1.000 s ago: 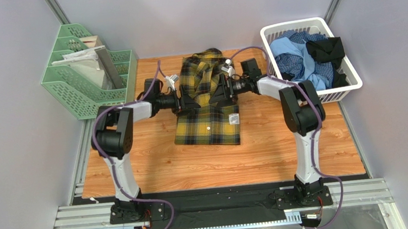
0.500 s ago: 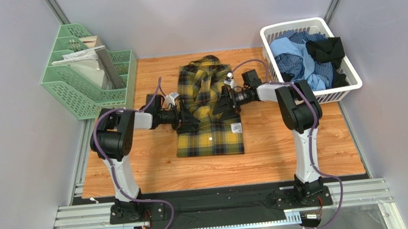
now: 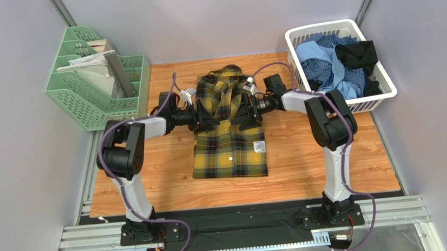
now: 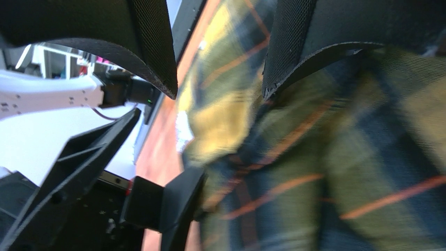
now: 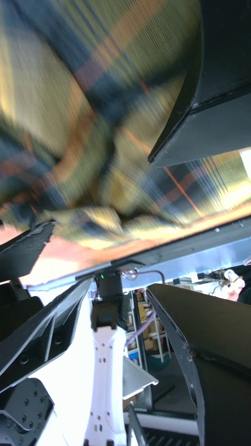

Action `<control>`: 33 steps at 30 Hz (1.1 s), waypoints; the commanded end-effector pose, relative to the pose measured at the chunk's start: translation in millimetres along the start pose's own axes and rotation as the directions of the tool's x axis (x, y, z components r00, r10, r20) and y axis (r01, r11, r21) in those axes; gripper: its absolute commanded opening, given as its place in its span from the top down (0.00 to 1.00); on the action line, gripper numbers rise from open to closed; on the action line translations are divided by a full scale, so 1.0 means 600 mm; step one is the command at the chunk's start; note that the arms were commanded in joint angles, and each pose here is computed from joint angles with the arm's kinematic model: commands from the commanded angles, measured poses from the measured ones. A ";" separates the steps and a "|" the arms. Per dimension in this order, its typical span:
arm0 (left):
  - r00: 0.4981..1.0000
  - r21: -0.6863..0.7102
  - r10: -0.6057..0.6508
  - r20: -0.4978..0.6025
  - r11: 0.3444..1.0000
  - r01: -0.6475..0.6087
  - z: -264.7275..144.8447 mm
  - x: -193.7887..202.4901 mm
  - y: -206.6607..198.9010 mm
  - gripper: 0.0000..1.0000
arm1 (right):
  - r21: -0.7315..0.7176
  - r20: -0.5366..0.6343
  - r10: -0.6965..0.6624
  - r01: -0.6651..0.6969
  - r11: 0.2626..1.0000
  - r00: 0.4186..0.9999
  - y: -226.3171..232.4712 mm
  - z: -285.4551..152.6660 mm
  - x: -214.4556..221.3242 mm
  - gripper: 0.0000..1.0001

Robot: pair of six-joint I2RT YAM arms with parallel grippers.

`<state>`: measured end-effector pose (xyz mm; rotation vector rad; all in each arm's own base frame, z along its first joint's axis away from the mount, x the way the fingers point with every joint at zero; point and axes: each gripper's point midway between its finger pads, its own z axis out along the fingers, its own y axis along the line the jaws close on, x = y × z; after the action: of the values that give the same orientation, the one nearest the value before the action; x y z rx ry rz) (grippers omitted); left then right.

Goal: Fold and stack the long sleeve shirts
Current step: Fold the shirt

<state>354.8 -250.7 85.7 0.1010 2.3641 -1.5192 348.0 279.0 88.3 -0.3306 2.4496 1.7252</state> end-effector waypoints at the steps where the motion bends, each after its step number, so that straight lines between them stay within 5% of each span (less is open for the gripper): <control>1: 0.992 -0.105 -0.124 0.002 0.987 0.124 0.016 0.002 0.085 0.34 | 0.020 0.003 0.059 -0.059 0.998 0.998 -0.060 0.020 -0.017 0.12; 10: 0.980 -0.114 -0.200 0.015 0.973 0.200 -0.009 0.015 0.099 0.37 | 0.055 -0.003 0.109 -0.109 0.993 0.994 -0.072 0.023 0.006 0.20; 18: 0.974 -0.035 0.224 0.027 0.974 -0.223 -0.096 0.007 -0.038 0.32 | 0.062 0.102 -0.153 0.147 0.987 0.983 0.092 -0.037 -0.024 0.34; 22: 0.968 0.013 0.248 0.023 0.969 -0.248 -0.103 0.025 -0.056 0.32 | 0.016 0.095 -0.176 0.175 0.984 0.980 0.123 0.001 -0.019 0.44; 29: 0.992 -0.060 0.124 0.018 0.991 -0.122 -0.067 0.000 0.007 0.33 | 0.003 0.084 -0.109 0.109 0.994 0.991 0.061 0.090 -0.052 0.54; 33: 0.988 -0.070 0.154 -0.024 0.985 -0.155 -0.070 0.012 0.019 0.30 | 0.062 0.049 -0.047 0.044 0.997 0.998 -0.030 0.125 -0.055 0.59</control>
<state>333.6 -211.1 78.4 0.1726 2.4050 -1.4070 354.9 346.5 81.7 -0.3893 2.4181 1.6788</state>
